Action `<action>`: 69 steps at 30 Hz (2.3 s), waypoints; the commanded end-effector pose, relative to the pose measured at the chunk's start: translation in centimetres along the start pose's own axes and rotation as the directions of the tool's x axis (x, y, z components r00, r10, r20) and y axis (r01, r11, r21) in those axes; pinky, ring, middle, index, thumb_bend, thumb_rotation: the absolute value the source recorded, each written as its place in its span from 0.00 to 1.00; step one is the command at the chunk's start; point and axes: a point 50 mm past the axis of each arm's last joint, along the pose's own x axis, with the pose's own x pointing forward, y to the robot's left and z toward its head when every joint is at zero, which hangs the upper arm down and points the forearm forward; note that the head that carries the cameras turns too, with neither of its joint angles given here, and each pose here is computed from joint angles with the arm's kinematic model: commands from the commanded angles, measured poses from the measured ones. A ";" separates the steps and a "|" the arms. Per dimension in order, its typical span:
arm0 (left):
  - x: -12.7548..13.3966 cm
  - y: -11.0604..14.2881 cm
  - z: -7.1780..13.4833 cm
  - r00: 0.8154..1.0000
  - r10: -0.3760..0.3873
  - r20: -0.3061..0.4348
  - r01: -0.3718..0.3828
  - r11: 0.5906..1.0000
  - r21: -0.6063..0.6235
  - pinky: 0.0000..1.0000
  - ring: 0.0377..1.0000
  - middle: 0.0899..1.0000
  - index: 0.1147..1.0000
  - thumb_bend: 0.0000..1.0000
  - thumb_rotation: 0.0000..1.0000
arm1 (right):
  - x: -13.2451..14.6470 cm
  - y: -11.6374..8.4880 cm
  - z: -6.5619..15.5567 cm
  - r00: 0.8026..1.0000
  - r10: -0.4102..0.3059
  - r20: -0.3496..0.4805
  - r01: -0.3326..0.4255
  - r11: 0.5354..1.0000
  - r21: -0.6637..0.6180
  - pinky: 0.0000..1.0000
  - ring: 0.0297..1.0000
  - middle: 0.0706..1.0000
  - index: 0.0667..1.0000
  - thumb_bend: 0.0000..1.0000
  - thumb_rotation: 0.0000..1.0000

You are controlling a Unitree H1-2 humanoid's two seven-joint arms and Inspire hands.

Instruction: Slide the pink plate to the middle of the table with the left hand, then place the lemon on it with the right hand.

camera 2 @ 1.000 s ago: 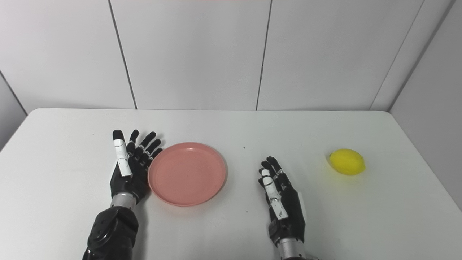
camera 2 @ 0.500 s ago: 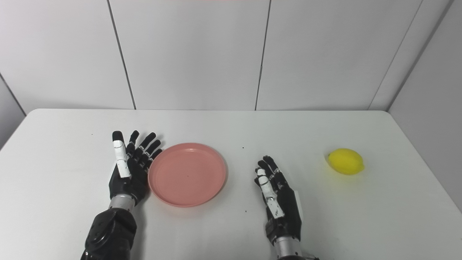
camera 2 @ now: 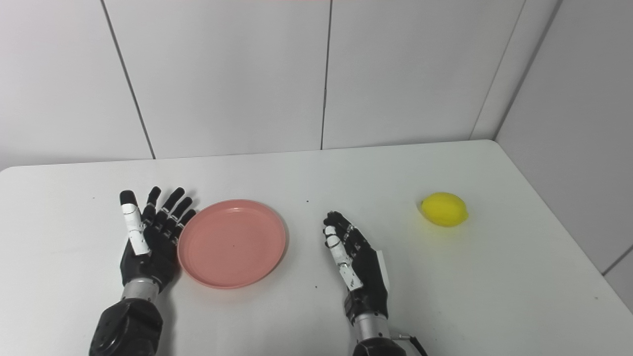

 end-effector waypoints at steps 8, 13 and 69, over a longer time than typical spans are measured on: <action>0.8 0.1 0.2 1.000 -0.011 0.012 0.011 1.000 -0.019 0.91 0.89 0.87 1.00 0.92 0.90 | 0.8 0.4 3.3 0.990 -0.042 0.136 0.048 0.998 -0.038 0.68 0.72 0.71 0.70 0.70 0.62; 0.9 0.2 0.2 1.000 -0.010 0.012 0.010 1.000 -0.025 0.92 0.90 0.87 1.00 0.92 0.90 | 1.5 0.0 4.5 0.975 -0.038 0.218 0.074 0.985 -0.158 0.65 0.68 0.70 0.70 0.71 0.66; 1.0 0.7 -0.2 1.000 -0.013 -0.010 0.012 0.999 -0.040 0.91 0.88 0.86 1.00 0.93 0.90 | 8.7 -12.0 14.6 0.864 0.151 0.480 0.444 0.221 -0.868 0.77 0.75 0.72 0.69 0.79 0.71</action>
